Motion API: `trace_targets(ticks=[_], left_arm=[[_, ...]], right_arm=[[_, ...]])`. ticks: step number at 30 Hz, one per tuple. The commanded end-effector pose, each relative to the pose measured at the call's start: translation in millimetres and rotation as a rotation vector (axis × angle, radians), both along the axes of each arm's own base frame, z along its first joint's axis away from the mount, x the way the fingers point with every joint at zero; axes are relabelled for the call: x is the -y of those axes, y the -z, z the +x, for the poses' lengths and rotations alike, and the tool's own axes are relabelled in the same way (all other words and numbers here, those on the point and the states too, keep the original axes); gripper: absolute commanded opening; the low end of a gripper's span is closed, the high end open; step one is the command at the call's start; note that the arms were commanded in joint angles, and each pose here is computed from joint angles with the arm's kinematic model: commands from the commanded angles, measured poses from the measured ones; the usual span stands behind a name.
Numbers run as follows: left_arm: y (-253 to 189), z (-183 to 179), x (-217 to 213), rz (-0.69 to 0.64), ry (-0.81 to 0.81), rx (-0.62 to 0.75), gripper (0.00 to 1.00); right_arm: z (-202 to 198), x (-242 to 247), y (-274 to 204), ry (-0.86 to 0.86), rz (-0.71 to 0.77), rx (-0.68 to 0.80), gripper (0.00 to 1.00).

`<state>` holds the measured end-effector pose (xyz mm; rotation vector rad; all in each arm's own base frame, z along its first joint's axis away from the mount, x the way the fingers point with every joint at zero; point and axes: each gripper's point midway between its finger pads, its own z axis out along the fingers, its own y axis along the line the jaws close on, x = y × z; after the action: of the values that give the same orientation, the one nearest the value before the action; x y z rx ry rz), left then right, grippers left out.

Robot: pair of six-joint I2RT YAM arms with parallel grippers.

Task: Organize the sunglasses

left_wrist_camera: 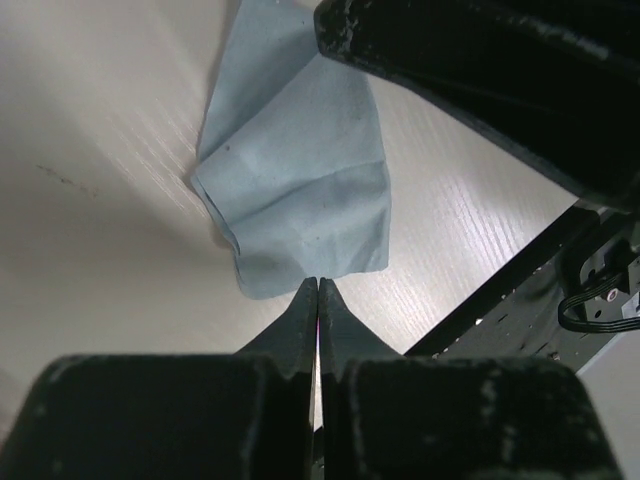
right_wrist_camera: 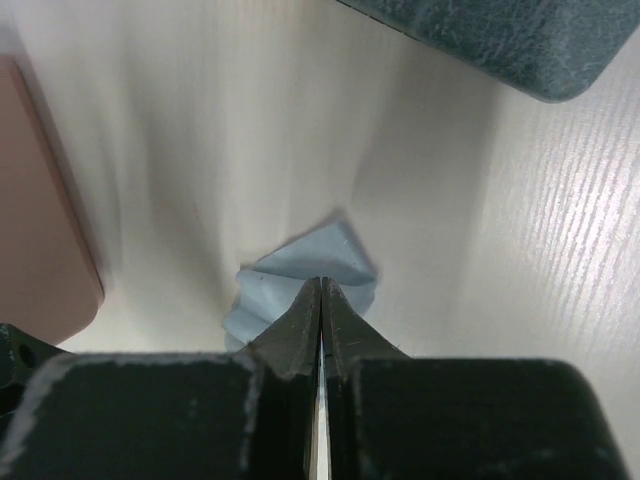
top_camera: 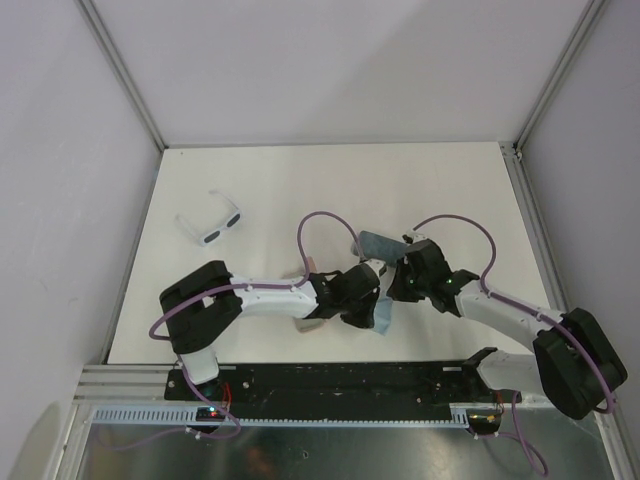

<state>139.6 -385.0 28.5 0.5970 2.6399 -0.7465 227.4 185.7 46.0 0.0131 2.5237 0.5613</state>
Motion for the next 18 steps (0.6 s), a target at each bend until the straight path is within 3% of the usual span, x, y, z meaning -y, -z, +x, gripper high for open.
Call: trace_targets(ticks=[1, 9, 18], left_arm=[[-17, 11, 12, -0.085, -0.076, 0.057, 0.00], [-4, 10, 8, -0.069, -0.098, 0.041, 0.00], [25, 2, -7, -0.007, -0.122, -0.003, 0.00]], right_arm=[[15, -16, -18, -0.033, 0.058, 0.055, 0.00], [18, -19, 2, -0.027, 0.045, 0.009, 0.00], [22, 9, 20, 0.062, -0.043, -0.021, 0.00]])
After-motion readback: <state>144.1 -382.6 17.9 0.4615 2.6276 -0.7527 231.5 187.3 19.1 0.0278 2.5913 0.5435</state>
